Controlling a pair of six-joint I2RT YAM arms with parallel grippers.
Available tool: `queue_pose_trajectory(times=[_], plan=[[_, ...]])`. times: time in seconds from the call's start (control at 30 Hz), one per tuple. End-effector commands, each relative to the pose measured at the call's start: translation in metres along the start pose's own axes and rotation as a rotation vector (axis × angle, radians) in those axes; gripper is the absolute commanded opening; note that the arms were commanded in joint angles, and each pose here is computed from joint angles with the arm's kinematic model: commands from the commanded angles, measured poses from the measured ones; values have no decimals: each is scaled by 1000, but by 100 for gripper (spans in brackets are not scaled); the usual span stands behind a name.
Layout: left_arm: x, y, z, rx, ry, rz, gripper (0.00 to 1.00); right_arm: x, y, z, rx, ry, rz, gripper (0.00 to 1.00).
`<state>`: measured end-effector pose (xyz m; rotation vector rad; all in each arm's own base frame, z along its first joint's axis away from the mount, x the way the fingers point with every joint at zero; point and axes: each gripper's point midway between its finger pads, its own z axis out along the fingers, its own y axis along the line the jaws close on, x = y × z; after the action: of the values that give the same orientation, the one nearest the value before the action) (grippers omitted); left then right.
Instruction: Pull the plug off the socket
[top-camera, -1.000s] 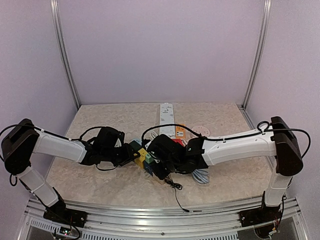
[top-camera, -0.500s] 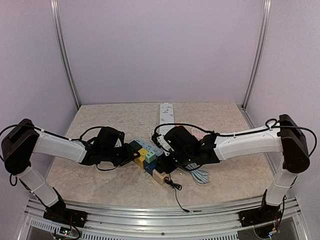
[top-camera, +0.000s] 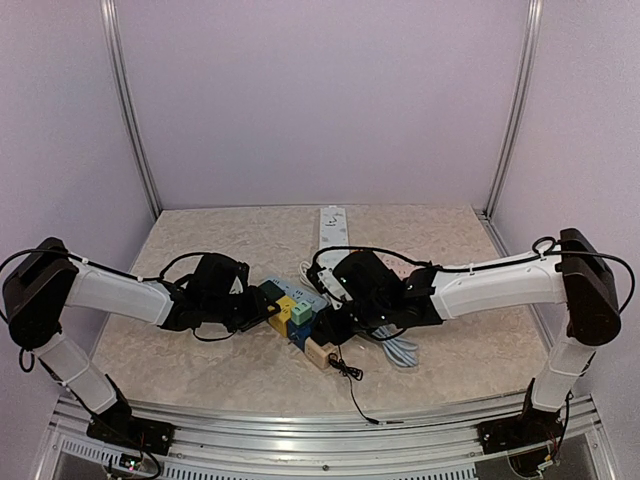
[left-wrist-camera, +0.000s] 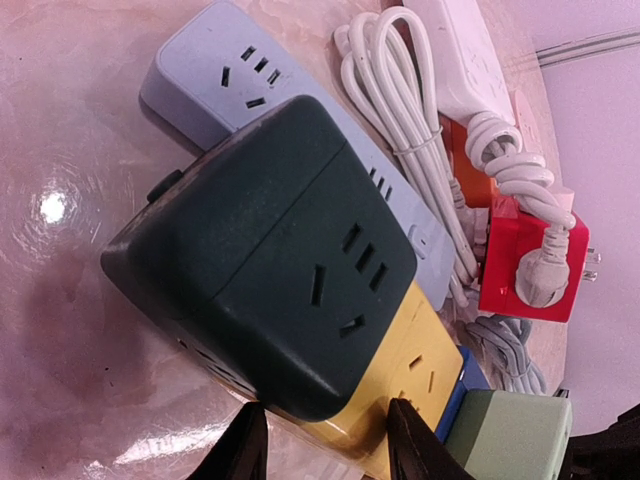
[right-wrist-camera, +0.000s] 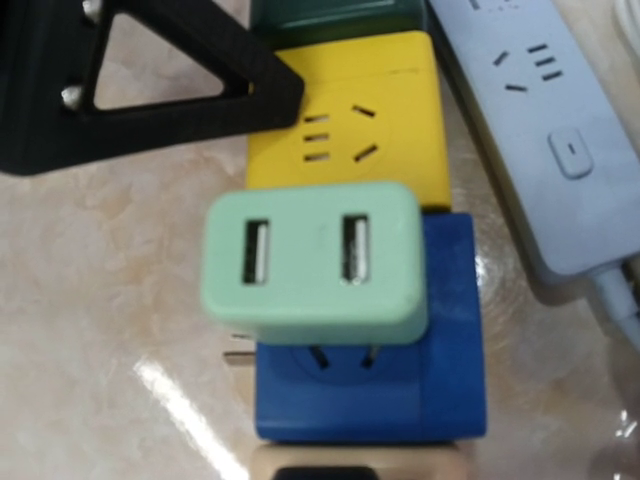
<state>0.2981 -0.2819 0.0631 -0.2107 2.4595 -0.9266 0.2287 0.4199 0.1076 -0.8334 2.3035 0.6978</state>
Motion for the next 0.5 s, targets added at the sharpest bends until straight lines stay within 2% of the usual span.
queue_pose_trajectory(times=[0.0, 0.47], plan=[[37, 40, 4, -144, 124, 23, 40, -25, 19, -12, -45, -66, -5, 0], [38, 41, 7, -149, 131, 26, 39, -25, 28, -5, 164, -24, -195, 0]])
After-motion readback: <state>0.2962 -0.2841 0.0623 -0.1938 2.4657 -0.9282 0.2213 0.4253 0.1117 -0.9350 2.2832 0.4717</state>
